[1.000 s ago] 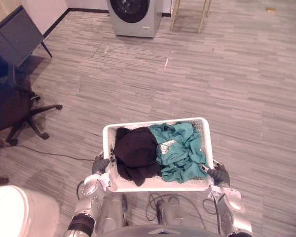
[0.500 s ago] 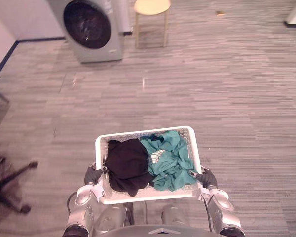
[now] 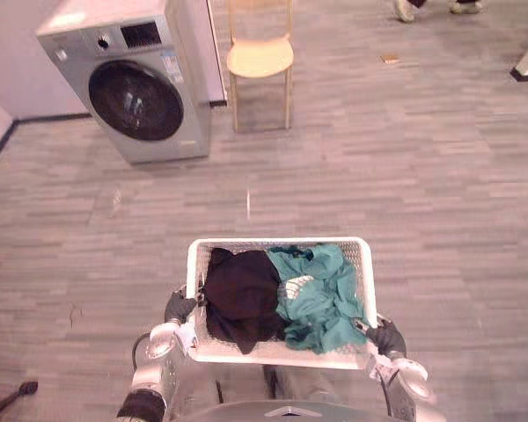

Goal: Pick up the laundry basket with both hands and put the clothes into the washing machine.

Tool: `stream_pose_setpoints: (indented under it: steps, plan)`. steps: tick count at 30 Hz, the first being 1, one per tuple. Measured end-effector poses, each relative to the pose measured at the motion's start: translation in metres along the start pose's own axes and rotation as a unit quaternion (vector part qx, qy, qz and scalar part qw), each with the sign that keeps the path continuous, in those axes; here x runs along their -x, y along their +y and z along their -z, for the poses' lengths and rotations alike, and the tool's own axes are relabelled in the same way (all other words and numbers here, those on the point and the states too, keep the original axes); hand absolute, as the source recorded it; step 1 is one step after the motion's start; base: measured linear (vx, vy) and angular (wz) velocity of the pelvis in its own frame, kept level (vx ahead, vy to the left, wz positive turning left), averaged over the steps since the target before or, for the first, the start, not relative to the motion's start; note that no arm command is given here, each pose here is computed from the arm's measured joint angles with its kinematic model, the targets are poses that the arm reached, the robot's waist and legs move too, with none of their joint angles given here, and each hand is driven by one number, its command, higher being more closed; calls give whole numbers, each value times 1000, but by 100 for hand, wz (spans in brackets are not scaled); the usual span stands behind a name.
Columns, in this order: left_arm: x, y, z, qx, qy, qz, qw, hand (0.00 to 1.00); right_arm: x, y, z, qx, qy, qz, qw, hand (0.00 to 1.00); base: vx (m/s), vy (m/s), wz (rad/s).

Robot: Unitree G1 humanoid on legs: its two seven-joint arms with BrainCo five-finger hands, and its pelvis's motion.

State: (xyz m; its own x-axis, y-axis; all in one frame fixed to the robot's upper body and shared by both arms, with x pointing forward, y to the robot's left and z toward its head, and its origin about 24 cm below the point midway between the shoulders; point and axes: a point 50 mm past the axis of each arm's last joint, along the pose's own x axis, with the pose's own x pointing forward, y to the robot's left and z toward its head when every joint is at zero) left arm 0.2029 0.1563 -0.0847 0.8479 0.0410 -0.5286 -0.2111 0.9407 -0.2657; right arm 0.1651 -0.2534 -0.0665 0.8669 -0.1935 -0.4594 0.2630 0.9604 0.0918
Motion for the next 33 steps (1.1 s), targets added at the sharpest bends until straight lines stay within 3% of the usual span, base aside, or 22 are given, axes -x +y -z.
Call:
stream_pose_setpoints:
  steps: [8,11,14,19,24,29,33]
  plan:
    - [7,-4,15,35,18,-9,999,100,-13,-9,-10,34,8,-1,999,100,580,58,-56]
    - [13,-2,27,23,38,-13,999,100,-2,-16,8,36,38,10,999,100,866,242,-31]
    - [10,0,24,-33,45,3,998,100,15,-20,42,6,92,39,995,100,833,147,86]
    - [-3,-6,8,-58,31,20,998,100,14,-13,34,4,66,24,998,100,701,54,70]
    - [-17,-20,-21,-64,-17,46,997,100,17,-10,22,-30,24,32,999,100,575,-202,61]
    - [-15,-38,-3,-46,12,64,997,100,23,-29,19,-38,22,65,997,100,585,-281,82]
    - [-9,-28,8,-29,28,47,998,100,24,-29,11,-15,21,46,999,100,428,-318,77]
